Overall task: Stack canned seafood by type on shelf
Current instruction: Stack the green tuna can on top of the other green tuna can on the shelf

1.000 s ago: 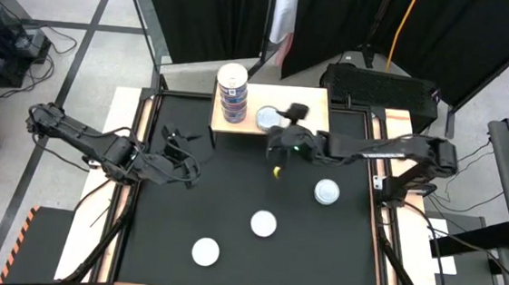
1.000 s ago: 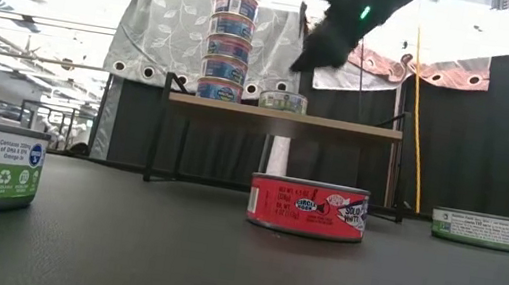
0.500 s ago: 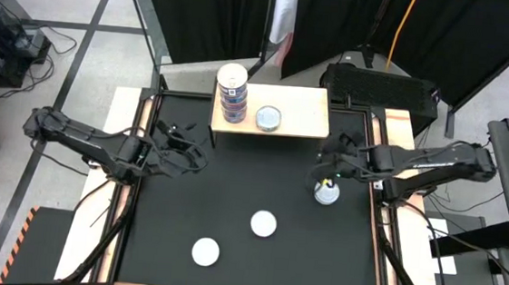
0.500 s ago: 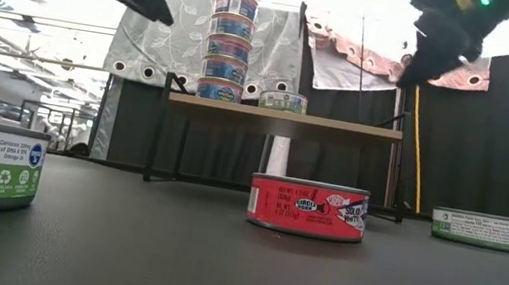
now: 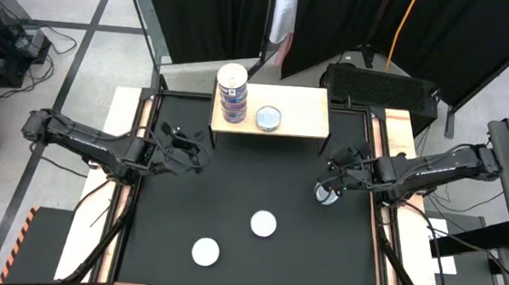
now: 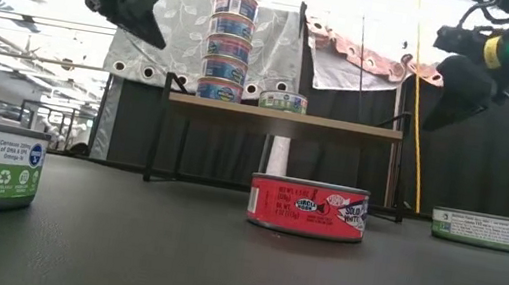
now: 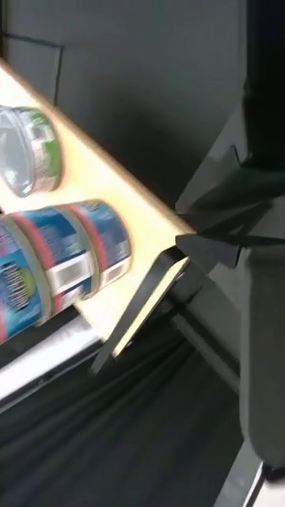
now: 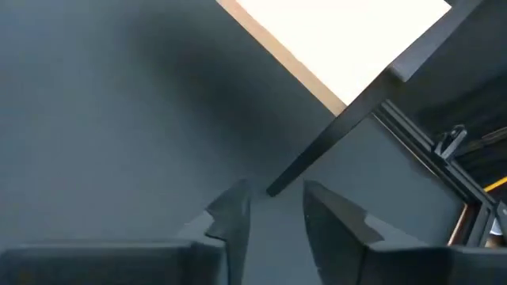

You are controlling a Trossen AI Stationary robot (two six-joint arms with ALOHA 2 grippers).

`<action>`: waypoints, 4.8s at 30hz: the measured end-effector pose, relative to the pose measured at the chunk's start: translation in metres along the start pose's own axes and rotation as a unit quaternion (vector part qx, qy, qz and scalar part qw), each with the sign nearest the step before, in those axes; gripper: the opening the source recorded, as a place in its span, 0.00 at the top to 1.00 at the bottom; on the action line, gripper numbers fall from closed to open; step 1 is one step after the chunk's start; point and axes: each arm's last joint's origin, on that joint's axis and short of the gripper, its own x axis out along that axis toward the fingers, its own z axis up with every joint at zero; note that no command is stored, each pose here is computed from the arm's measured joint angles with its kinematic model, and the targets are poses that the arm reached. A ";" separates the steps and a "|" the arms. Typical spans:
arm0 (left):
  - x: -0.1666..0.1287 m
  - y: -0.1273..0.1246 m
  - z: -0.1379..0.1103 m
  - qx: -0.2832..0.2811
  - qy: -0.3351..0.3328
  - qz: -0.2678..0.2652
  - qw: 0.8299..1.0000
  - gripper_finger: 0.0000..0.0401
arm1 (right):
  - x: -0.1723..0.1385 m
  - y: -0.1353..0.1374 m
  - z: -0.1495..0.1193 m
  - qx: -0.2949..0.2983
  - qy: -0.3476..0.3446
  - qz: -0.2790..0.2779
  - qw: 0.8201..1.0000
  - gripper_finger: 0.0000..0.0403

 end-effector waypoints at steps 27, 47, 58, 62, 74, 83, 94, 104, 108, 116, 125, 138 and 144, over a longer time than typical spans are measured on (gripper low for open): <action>0.001 -0.019 -0.003 -0.013 -0.021 -0.231 0.973 0.98 | 0.055 -0.001 0.012 0.017 -0.010 -0.175 0.984 0.99; -0.006 -0.026 -0.009 -0.043 0.014 -0.270 0.962 0.98 | 0.061 0.000 0.017 0.015 -0.006 -0.154 0.988 0.99; -0.015 -0.056 0.003 -0.041 -0.061 -0.394 0.916 0.83 | 0.042 0.008 -0.005 0.071 0.175 0.029 0.982 0.99; -0.006 -0.066 0.009 -0.046 -0.101 -0.388 0.915 0.75 | 0.029 0.025 -0.015 0.081 0.238 0.118 0.961 0.99; 0.009 -0.080 -0.003 -0.023 -0.074 -0.376 0.923 0.69 | -0.015 0.052 -0.050 0.124 0.312 0.144 0.931 0.99; 0.008 -0.079 -0.002 0.001 -0.088 -0.374 0.923 0.69 | -0.012 0.053 -0.056 0.141 0.311 0.089 0.936 0.99; 0.014 -0.075 -0.001 0.019 -0.095 -0.361 0.928 0.69 | -0.002 0.060 -0.063 0.134 0.317 0.042 0.938 1.00; 0.018 -0.072 0.000 0.013 -0.093 -0.352 0.931 0.69 | 0.005 0.059 -0.063 0.125 0.310 0.013 0.942 1.00; 0.018 -0.072 0.000 0.013 -0.093 -0.352 0.931 0.69 | 0.008 0.062 -0.065 0.115 0.315 0.005 0.942 1.00; 0.019 -0.072 -0.001 0.016 -0.089 -0.352 0.932 0.69 | 0.008 0.065 -0.069 0.110 0.324 0.000 0.940 1.00; 0.019 -0.072 -0.002 0.019 -0.085 -0.351 0.932 0.69 | 0.003 0.069 -0.076 0.115 0.328 0.006 0.938 1.00; 0.019 -0.072 -0.002 0.019 -0.084 -0.351 0.932 0.69 | 0.001 0.073 -0.081 0.120 0.316 -0.006 0.941 1.00; 0.019 -0.072 -0.002 0.019 -0.084 -0.351 0.932 0.69 | 0.012 0.084 -0.090 0.105 0.328 -0.018 0.939 1.00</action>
